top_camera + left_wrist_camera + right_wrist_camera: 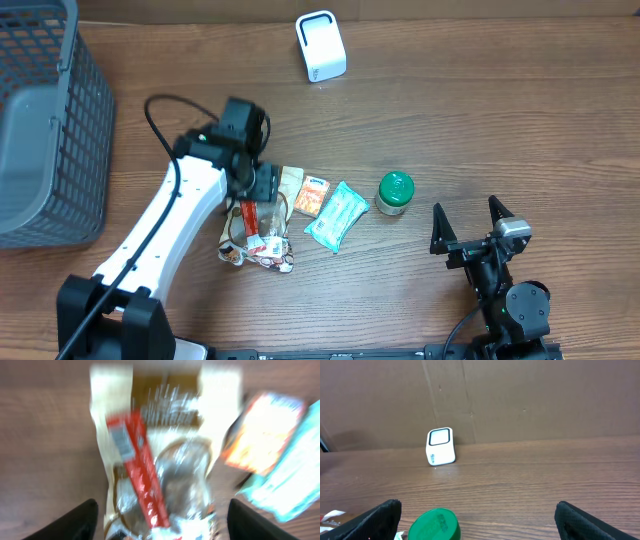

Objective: Scan the item barcode
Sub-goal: 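Open the left gripper and raise it above the snack bag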

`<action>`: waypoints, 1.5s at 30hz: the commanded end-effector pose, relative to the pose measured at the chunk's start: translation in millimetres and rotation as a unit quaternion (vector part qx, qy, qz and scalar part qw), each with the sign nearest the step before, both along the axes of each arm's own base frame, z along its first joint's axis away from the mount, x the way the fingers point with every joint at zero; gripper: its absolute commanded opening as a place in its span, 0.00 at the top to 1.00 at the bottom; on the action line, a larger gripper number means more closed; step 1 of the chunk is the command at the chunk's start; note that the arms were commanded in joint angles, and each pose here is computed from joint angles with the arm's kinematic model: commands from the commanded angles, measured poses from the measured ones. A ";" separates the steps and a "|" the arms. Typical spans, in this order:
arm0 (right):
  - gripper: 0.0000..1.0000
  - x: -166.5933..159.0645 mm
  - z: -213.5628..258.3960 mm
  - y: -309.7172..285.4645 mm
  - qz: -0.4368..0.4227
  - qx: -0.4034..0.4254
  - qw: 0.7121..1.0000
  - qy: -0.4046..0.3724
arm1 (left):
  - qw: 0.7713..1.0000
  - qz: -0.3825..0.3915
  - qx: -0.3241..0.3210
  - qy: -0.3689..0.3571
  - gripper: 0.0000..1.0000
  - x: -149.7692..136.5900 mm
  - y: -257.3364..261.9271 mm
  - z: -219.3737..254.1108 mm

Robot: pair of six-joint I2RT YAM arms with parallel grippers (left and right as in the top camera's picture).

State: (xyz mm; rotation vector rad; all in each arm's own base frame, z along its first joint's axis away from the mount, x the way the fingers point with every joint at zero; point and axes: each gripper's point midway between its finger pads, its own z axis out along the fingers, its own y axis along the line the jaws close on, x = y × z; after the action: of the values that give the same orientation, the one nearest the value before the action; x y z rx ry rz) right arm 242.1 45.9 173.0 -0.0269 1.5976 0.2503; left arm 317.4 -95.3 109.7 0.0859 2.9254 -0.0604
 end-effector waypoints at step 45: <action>0.00 0.4 -2.1 -1.8 -0.005 -0.001 1.000 -0.001 | 0.986 0.011 -0.060 -0.157 0.00 70.8 -24.2 50.0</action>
State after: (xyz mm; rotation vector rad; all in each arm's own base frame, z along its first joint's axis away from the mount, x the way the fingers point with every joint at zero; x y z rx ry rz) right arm 242.1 45.9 173.0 -0.0269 1.5976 0.2503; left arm 386.2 -116.6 151.9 0.0527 2.6203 -0.1735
